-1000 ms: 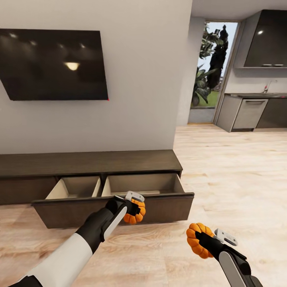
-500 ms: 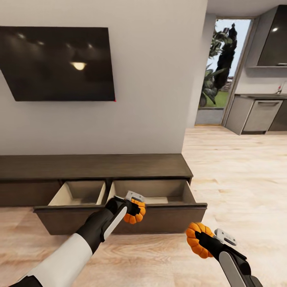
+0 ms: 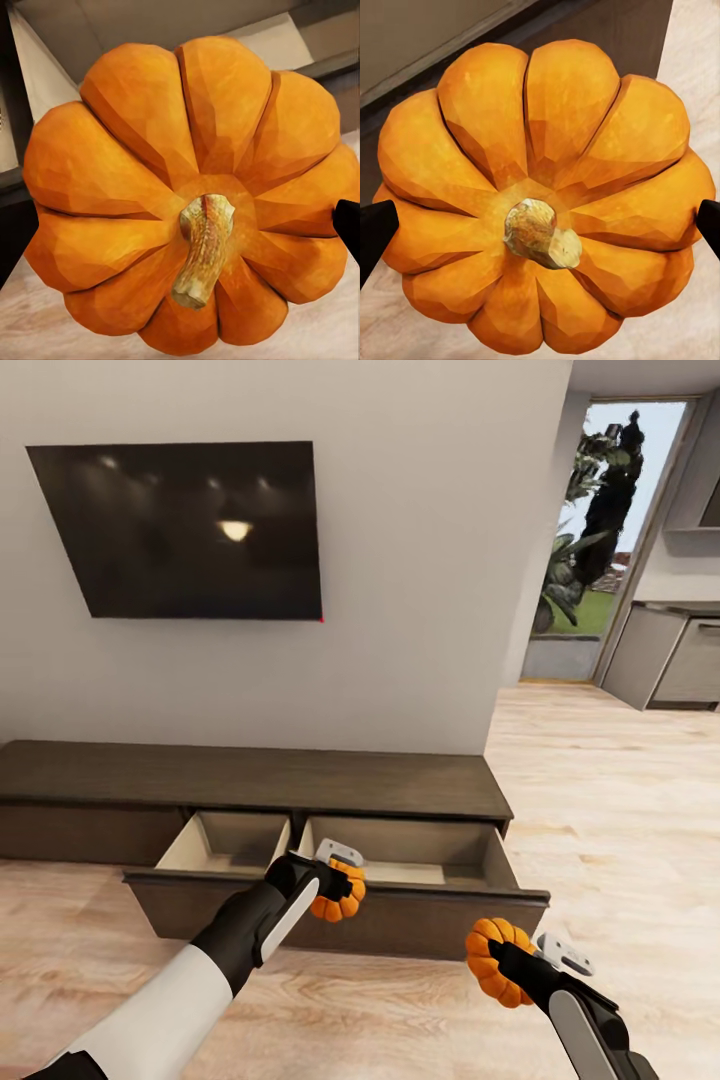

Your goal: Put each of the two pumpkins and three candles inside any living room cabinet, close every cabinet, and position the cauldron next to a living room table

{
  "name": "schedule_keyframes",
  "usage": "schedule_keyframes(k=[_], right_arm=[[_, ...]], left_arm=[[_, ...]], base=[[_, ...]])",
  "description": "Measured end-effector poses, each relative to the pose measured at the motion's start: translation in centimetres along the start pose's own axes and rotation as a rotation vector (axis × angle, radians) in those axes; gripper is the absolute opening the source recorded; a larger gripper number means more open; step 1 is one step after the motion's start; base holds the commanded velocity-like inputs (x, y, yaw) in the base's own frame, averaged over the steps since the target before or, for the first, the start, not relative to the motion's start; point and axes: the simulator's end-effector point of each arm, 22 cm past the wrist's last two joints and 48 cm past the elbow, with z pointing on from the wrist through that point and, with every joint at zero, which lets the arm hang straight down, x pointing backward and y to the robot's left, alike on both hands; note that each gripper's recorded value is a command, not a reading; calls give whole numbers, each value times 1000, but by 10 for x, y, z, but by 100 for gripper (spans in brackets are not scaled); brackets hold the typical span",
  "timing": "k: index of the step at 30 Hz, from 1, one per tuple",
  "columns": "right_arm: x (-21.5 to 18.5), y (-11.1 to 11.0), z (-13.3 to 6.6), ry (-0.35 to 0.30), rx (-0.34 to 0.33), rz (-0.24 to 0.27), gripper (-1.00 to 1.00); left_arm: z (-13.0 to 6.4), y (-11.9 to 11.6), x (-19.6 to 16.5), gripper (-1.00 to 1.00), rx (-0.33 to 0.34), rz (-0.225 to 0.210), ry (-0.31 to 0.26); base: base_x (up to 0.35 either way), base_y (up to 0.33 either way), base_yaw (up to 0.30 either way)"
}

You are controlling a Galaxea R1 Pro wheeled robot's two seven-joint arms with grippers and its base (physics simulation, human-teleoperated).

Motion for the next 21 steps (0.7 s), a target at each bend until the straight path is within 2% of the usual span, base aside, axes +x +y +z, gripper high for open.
schedule_keyframes(k=[15,21], right_arm=[[-22,12,-20,-2,-2,-1,-100],[-48,19,-36,-35,-12,-8,-100]], left_arm=[[-21,4,-22,-100,0,1,3],[-29,5,-31,-100,2,-1,4]], base=[[0,0,3],[0,0,0]])
